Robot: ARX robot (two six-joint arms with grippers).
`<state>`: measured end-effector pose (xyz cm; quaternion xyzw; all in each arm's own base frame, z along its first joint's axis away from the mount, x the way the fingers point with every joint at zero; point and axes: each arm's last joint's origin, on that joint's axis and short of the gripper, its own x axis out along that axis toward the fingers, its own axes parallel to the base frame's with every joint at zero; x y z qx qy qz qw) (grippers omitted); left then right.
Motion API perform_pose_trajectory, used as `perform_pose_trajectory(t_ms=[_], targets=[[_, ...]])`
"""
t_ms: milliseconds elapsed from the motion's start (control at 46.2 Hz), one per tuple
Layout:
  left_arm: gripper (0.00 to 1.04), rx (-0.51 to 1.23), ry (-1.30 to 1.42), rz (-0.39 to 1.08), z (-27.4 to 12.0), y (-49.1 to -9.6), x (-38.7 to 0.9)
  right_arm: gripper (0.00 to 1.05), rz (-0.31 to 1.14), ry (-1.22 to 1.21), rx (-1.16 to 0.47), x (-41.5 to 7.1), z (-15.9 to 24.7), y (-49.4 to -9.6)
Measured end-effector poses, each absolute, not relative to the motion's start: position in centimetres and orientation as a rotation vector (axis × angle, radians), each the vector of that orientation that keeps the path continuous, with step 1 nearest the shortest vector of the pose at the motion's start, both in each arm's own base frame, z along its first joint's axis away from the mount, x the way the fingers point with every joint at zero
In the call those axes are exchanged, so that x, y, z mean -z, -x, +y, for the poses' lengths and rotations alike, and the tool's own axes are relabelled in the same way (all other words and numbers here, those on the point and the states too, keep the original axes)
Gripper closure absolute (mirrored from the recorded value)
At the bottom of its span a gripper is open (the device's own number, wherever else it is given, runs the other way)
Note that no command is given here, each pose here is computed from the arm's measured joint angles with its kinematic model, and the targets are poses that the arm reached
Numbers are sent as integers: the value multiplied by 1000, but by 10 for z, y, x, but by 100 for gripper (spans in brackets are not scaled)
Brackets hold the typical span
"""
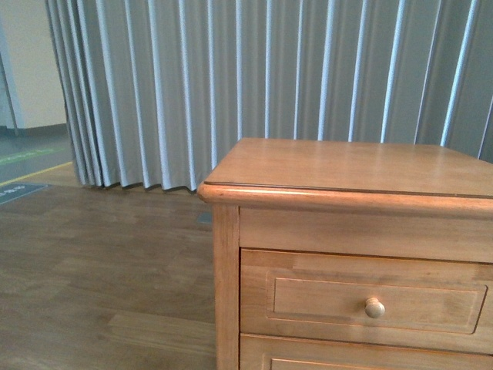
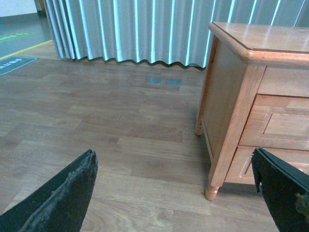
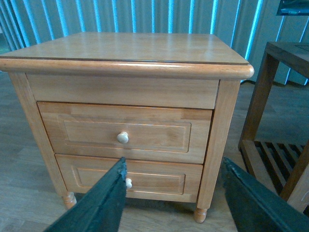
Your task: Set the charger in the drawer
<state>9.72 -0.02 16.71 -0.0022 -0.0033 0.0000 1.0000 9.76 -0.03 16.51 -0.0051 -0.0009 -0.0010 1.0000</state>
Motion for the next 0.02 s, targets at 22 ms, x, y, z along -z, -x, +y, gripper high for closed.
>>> perform_pose_trajectory(t_ms=[22], targets=[[6,0,4,-7,0,-97,-167,40,-2,10,2,-165,0,-98]])
